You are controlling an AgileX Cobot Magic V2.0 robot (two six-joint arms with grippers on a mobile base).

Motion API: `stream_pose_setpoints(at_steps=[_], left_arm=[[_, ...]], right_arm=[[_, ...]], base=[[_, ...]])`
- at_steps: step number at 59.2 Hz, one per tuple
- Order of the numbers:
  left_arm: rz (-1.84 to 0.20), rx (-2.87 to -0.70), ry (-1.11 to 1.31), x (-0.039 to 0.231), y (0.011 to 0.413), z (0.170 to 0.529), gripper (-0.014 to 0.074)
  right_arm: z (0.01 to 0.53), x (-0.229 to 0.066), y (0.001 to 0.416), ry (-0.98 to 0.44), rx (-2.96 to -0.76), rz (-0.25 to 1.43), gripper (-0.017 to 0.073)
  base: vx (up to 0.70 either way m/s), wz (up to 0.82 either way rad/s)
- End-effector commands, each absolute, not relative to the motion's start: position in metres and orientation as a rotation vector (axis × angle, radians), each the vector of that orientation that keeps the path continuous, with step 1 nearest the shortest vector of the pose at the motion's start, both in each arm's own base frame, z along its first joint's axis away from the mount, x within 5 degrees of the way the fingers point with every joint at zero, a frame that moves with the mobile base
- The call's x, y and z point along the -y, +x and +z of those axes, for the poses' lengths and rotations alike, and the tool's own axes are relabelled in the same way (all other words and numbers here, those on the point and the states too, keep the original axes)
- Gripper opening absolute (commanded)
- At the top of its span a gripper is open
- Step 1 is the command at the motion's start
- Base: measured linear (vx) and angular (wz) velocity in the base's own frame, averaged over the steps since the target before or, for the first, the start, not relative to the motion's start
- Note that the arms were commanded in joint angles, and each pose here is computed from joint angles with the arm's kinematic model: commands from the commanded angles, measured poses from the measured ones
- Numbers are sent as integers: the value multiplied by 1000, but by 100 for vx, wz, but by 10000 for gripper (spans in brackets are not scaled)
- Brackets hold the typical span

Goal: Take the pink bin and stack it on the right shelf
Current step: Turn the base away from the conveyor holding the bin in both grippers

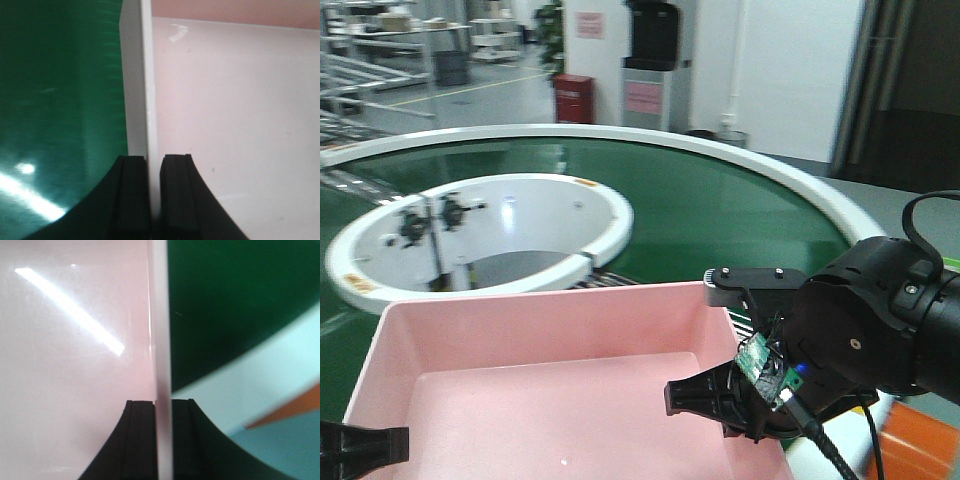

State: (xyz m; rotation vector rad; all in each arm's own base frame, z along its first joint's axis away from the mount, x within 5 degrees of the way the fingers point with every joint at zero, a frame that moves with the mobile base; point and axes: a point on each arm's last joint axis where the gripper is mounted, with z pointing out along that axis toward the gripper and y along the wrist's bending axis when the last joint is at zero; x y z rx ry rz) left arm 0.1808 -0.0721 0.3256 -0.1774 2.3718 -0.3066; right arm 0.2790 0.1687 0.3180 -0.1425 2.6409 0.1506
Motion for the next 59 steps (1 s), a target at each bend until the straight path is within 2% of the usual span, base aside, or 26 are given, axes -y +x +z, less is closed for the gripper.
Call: stream_pose_setpoints(at_steps=[1, 59], left_arm=[[-357, -2241, -154, 72, 180, 347, 146], [-357, -2241, -154, 72, 180, 347, 146]], right_arm=[[341, -155, 281, -163, -2526, 76, -9], [341, -155, 281, -163, -2528, 75, -9]], base=[[-17, -66], [-16, -68]])
